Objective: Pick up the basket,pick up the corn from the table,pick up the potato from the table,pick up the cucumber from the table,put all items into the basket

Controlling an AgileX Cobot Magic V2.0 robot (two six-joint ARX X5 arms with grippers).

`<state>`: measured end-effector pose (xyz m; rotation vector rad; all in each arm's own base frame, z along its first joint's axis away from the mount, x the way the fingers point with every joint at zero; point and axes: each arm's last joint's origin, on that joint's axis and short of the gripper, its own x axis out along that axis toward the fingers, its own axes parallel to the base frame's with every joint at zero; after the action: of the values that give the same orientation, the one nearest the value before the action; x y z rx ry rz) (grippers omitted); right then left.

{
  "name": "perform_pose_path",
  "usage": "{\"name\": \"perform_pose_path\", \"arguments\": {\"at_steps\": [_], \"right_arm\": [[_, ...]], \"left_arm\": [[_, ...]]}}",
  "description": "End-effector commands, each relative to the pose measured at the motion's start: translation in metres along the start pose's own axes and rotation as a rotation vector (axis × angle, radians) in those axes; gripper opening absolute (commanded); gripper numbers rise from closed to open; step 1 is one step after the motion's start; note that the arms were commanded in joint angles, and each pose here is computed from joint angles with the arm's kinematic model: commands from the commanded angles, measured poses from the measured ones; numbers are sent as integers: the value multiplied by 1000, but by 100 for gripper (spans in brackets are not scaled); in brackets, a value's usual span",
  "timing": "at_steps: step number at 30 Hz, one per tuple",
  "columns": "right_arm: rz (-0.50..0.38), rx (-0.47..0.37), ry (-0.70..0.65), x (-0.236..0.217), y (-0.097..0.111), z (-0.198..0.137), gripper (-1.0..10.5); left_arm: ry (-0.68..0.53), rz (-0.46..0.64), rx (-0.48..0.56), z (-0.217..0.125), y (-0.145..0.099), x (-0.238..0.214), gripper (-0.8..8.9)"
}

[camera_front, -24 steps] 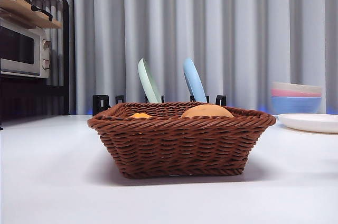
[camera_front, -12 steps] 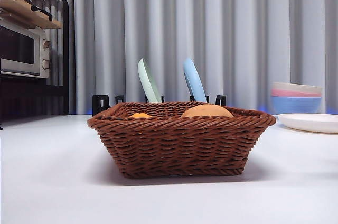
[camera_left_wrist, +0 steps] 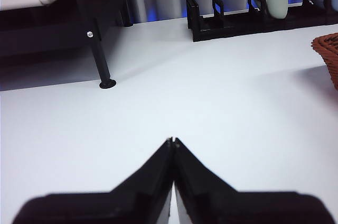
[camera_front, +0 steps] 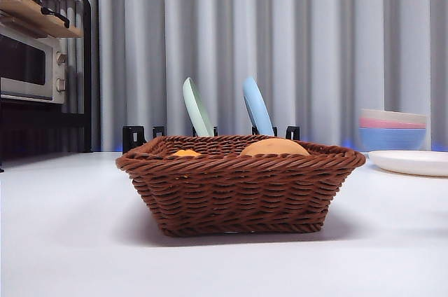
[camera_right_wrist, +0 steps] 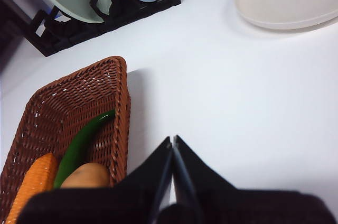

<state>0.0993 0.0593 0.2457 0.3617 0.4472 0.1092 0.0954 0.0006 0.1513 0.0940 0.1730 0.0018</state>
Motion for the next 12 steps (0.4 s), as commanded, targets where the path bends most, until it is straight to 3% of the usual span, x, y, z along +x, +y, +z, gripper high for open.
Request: {"name": "perform_pose_path", "arguments": {"at_steps": [1, 6, 10, 12], "right_arm": [[1, 8, -5, 0, 0, 0, 2], [-28, -136, -27, -2, -2, 1, 2], [-78, -299, -96, -8, -10, 4, 2], [-74, -336, -123, -9, -16, 4, 2]], "left_arm": [[12, -7, 4, -5, 0, 1, -2], [12, -7, 4, -5, 0, 1, -2], [12, -5, 4, -4, 0, 1, -2], [11, -6, 4, -4, 0, 1, -2]]}}
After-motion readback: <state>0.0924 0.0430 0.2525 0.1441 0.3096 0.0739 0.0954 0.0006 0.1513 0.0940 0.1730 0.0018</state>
